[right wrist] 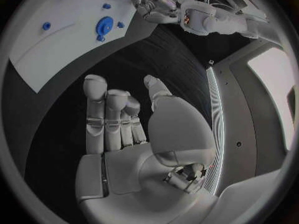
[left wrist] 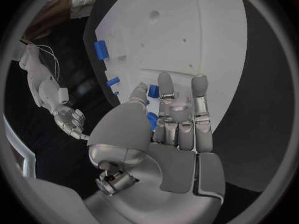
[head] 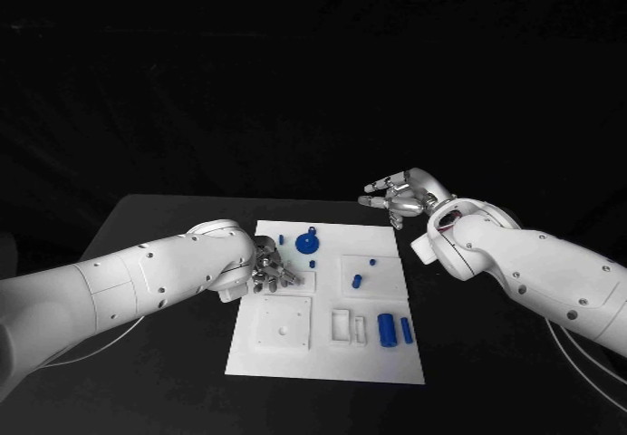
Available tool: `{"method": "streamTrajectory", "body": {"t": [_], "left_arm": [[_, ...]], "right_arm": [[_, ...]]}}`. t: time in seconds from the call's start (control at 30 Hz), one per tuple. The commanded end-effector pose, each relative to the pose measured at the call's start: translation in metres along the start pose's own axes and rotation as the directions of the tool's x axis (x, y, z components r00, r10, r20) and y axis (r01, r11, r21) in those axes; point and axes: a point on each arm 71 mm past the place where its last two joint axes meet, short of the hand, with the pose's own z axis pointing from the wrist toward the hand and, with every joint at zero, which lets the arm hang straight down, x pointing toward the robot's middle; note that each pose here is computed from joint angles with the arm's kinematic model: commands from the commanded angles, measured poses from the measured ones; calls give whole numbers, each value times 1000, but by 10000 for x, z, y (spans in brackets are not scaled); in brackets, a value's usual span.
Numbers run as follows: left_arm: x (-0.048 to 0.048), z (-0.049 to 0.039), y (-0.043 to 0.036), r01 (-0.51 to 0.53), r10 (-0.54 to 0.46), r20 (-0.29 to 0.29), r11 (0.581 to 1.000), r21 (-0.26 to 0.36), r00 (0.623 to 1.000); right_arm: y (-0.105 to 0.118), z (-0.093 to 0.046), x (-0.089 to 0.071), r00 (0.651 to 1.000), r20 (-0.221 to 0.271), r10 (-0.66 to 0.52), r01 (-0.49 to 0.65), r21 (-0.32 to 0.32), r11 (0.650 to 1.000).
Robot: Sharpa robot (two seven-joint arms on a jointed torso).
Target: Assemble the parts on the task board
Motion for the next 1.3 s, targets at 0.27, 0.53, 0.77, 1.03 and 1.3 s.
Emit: {"method": "streamTrajectory", "body": {"t": [0.27, 0.53, 0.77, 1.03, 1.3], "left_arm": [[77, 38, -8, -6, 6, -31, 1000, -4, 1000], [95, 56, -17, -6, 6, -34, 1000, -6, 999], [114, 73, -15, -8, 8, -41, 1000, -9, 999], [137, 88, -17, -9, 9, -45, 1000, -8, 999], [143, 85, -6, 8, -8, -45, 1000, 2, 999]], "right_arm": [[8, 2, 17, 1000, -9, 1, -1, -3, 1000], [12, 7, 28, 1000, -12, 2, -2, -3, 1000], [11, 9, 32, 1000, -15, 2, -2, -2, 1000], [9, 12, 40, 1000, -19, 2, -2, -1, 1000], [-1, 11, 45, 1000, -24, 1, -1, 3, 1000]]}}
